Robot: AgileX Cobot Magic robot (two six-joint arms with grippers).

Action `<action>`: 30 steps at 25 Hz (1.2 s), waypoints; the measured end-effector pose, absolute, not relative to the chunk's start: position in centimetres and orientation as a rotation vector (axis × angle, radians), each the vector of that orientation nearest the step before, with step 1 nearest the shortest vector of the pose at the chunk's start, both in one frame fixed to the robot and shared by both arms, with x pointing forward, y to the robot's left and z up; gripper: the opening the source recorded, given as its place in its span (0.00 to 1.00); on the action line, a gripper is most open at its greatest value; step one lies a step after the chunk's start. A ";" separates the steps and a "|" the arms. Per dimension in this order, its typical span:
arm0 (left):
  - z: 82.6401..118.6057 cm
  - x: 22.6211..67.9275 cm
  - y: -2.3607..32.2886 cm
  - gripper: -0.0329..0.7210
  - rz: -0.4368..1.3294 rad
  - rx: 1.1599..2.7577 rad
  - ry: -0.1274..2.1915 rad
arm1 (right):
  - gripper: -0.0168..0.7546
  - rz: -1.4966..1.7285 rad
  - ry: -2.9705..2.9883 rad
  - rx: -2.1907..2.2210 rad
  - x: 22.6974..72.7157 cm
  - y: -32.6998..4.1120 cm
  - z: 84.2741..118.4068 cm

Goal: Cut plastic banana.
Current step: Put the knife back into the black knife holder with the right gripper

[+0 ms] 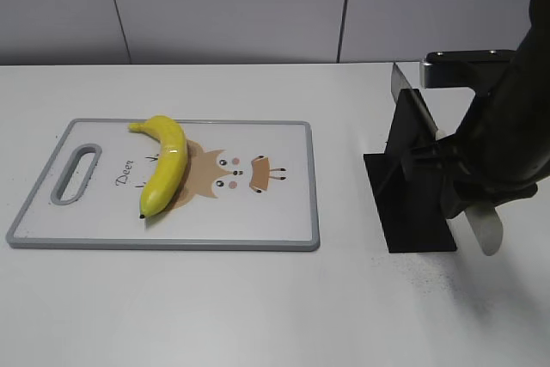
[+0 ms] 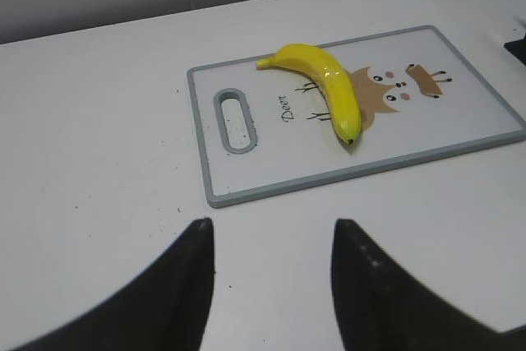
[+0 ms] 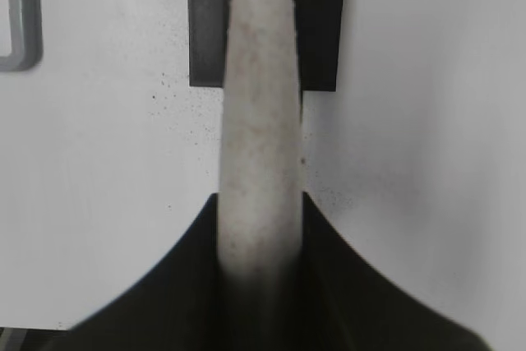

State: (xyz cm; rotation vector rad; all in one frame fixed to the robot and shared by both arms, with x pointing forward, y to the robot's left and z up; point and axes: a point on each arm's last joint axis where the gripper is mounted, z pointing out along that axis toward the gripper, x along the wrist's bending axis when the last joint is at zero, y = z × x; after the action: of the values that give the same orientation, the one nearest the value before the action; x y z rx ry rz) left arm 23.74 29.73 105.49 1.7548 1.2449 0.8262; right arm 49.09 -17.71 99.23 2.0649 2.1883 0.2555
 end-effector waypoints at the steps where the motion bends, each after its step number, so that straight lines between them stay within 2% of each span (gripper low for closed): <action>1: 105.5 23.7 29.7 0.65 0.826 1.755 1.245 | 0.25 0.265 2.186 2.064 49.1 -17.7 99.2; 6: 105.5 23.7 29.7 0.65 0.826 1.755 1.245 | 0.25 0.276 2.180 2.064 49.2 -17.6 99.3; 9: 105.5 23.7 29.7 0.65 0.826 1.755 1.245 | 0.29 0.287 2.178 2.059 49.3 -17.6 99.3; 13: 105.5 23.7 29.7 0.65 0.826 1.755 1.245 | 0.45 0.302 2.182 2.046 49.4 -17.6 99.3; 18: 105.5 23.7 29.7 0.65 0.826 1.755 1.245 | 0.72 0.305 2.196 2.026 49.4 -17.6 99.3; 20: 105.5 23.7 29.7 0.65 0.826 1.755 1.245 | 0.78 0.304 2.201 2.020 49.4 -17.6 99.3; 25: 105.5 23.7 29.7 0.65 0.826 1.755 1.245 | 0.81 0.332 2.201 2.019 49.0 -17.7 100.2; 30: 105.5 23.7 29.7 0.66 0.826 1.755 1.245 | 0.81 0.534 2.199 1.881 48.2 -18.0 104.9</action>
State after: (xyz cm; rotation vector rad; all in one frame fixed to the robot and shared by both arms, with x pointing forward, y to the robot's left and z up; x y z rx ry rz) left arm 23.74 29.73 105.49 1.7546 1.2448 0.8263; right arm 48.18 -18.03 104.94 1.8809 2.1985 0.5343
